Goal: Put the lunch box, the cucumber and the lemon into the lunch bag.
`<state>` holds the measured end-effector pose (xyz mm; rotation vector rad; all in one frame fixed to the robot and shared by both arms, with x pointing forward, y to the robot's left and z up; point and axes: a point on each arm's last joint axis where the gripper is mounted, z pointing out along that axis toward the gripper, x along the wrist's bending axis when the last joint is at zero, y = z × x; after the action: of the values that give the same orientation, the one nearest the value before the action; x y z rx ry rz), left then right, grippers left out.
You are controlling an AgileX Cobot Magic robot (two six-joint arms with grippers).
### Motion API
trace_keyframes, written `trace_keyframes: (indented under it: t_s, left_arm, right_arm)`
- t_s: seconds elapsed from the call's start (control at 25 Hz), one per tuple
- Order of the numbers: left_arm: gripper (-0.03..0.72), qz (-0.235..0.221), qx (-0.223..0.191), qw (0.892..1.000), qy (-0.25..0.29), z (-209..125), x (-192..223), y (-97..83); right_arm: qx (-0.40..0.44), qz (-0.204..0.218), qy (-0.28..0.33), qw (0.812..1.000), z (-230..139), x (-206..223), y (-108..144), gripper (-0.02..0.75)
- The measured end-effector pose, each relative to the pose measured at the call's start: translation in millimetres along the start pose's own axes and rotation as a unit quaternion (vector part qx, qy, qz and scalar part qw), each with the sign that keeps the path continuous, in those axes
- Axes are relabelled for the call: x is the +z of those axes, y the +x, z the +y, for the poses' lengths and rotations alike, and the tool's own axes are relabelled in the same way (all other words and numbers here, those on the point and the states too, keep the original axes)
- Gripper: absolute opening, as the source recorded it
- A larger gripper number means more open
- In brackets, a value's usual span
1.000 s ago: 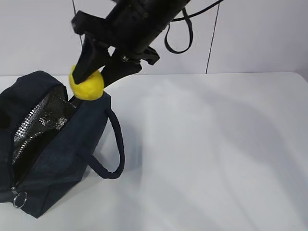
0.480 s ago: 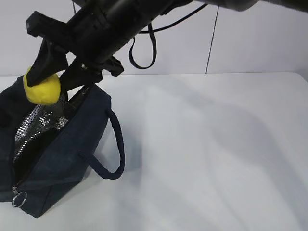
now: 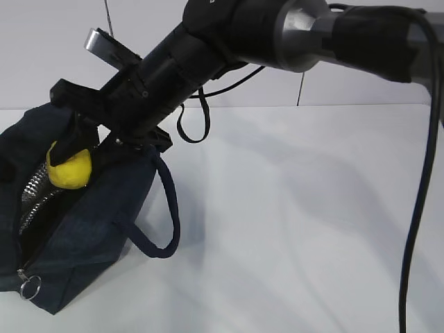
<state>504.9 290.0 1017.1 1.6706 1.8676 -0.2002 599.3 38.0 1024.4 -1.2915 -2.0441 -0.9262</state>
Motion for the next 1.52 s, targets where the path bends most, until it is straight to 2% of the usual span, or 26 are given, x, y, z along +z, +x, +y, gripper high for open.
trace_keyframes:
  t_s: [0.48, 0.88, 1.2, 1.36, 1.44, 1.52]
  left_arm:
    - [-0.001, 0.0, 0.0, 1.0, 0.0, 0.0, 0.0, 0.0]
    - [-0.001, -0.001, 0.0, 1.0, 0.002, -0.3, 0.0, -0.2]
    - [-0.001, -0.001, 0.0, 1.0, 0.002, -0.5, 0.0, -0.2]
    - [-0.001, -0.002, 0.0, 1.0, 0.004, -0.7, 0.0, -0.3]
    - [-0.001, -0.002, 0.0, 1.0, 0.004, -0.7, 0.0, -0.3]
    - [-0.001, -0.002, 0.0, 1.0, 0.005, -0.8, 0.0, -0.4]
  right_arm:
    - [-0.006, -0.031, 0.008, 0.999, -0.5, 8.8, -13.9, 0.337]
    - [-0.006, -0.034, 0.002, 0.999, 0.6, 8.8, -14.5, 0.453]
    - [-0.012, -0.02, 0.068, 0.997, -9.6, 4.6, -10.4, 0.461]
    - [-0.032, -0.013, 0.067, 0.997, -6.3, -1.0, -2.4, 0.461]
    - [-0.032, -0.02, 0.063, 0.997, -4.4, -3.2, -0.8, 0.461]
    - [-0.026, -0.048, 0.061, 0.997, -3.9, -6.7, -2.3, 0.461]
